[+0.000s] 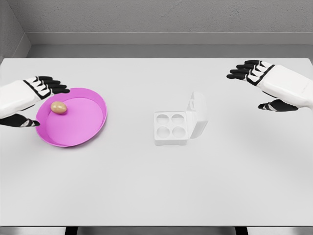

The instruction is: Pack egg into the box and close the box lid

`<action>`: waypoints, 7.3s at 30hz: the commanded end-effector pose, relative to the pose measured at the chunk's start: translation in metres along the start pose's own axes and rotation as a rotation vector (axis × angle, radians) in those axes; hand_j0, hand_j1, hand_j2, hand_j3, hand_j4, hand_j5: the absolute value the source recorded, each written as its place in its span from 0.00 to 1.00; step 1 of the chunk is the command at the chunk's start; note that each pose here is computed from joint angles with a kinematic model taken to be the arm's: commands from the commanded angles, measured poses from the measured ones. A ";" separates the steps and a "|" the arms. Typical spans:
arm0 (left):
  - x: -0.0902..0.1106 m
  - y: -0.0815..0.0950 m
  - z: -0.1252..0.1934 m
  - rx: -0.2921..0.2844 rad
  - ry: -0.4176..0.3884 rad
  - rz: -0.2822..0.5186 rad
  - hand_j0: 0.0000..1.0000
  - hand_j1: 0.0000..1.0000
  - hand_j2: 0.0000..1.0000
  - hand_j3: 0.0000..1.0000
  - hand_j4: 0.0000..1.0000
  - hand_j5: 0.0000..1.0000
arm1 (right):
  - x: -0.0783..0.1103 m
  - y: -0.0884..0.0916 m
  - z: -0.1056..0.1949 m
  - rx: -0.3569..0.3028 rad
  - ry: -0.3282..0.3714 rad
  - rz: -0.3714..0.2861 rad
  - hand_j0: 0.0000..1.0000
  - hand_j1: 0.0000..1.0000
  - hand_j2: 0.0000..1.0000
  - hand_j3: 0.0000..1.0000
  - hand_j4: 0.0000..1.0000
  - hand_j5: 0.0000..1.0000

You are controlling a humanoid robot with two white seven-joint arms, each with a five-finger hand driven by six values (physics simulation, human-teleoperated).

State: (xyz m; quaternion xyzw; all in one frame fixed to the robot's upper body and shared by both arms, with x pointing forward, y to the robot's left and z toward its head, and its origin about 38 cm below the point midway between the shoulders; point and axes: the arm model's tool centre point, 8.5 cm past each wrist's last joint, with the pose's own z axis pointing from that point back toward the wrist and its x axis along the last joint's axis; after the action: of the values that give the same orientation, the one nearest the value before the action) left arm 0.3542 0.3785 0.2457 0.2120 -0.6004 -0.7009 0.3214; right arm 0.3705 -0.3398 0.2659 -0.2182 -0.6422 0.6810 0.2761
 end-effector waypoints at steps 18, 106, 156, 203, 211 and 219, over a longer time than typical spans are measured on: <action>0.027 0.035 -0.071 -0.190 -0.015 0.176 1.00 1.00 1.00 1.00 1.00 1.00 | -0.006 0.068 0.012 0.130 0.060 -0.142 1.00 1.00 1.00 1.00 1.00 1.00; -0.072 -0.043 -0.097 -0.465 0.109 -0.100 0.81 0.81 0.81 0.81 0.81 0.81 | -0.034 0.123 0.014 0.180 0.183 -0.222 1.00 1.00 1.00 1.00 1.00 1.00; -0.066 -0.055 -0.107 -0.479 0.109 -0.125 0.65 0.65 0.65 0.65 0.65 0.65 | -0.035 0.122 0.017 0.187 0.188 -0.217 1.00 1.00 1.00 1.00 1.00 1.00; -0.055 -0.041 -0.112 -0.443 0.079 -0.157 0.49 0.49 0.49 0.49 0.49 0.49 | -0.037 0.120 0.020 0.194 0.194 -0.209 1.00 1.00 1.00 1.00 1.00 1.00; -0.054 -0.046 -0.112 -0.448 0.075 -0.149 0.49 0.49 0.49 0.49 0.49 0.49 | -0.037 0.121 0.020 0.195 0.192 -0.209 1.00 1.00 1.00 1.00 1.00 1.00; -0.053 -0.049 -0.112 -0.453 0.073 -0.143 0.56 0.56 0.56 0.56 0.56 0.56 | -0.037 0.121 0.020 0.195 0.193 -0.209 1.00 1.00 1.00 1.00 1.00 1.00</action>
State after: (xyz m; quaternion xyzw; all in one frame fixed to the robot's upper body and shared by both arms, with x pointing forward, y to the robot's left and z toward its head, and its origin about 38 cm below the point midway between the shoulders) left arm 0.4581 0.3401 0.1710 0.2016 -0.3979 -0.8320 0.3299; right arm 0.3734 -0.3816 0.1445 -0.1868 -0.5617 0.6850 0.4247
